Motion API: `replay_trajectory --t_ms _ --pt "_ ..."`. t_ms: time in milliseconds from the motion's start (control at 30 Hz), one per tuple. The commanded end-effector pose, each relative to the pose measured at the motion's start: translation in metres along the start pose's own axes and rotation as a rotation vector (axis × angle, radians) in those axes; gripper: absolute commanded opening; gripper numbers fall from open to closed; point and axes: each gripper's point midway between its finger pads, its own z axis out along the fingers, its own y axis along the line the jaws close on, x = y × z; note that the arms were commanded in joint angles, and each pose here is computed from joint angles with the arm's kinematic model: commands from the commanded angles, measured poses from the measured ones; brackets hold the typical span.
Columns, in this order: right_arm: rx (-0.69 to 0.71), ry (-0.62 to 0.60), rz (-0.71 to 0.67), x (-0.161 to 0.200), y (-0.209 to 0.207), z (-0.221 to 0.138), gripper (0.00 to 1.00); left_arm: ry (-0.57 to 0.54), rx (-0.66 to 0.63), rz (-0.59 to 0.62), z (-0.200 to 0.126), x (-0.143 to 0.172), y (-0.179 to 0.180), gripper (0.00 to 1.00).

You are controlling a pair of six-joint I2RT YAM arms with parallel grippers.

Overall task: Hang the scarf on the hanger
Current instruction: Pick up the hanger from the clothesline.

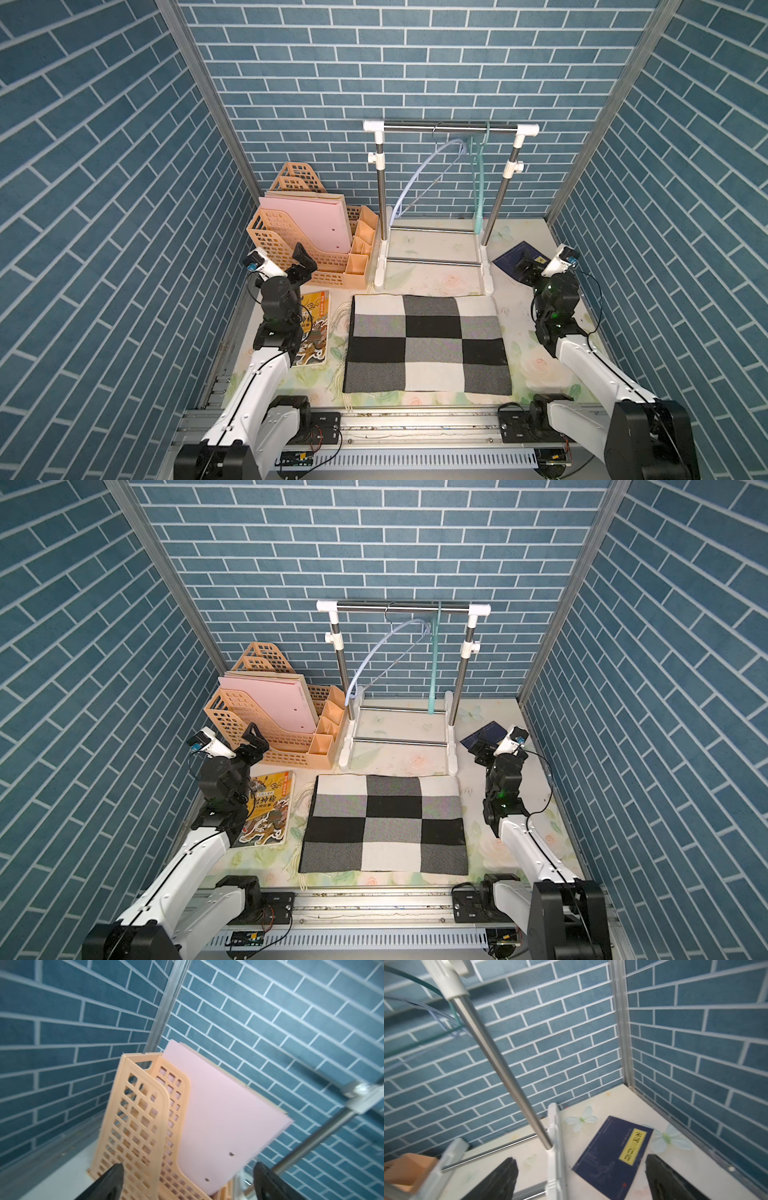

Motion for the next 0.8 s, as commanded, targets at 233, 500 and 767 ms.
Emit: replay_trajectory --t_ms 233,500,767 --pt "-0.004 0.381 0.034 0.004 0.051 -0.031 1.00 0.586 0.124 -0.025 -0.047 0.134 -0.055 1.00" --pt "-0.145 0.386 -0.034 -0.061 0.140 -0.037 0.92 0.722 0.312 0.087 -0.089 0.194 -0.105 1.00" --pt "-0.130 0.386 -0.132 -0.090 0.189 -0.003 0.91 0.763 0.346 0.171 -0.104 0.221 -0.120 1.00"
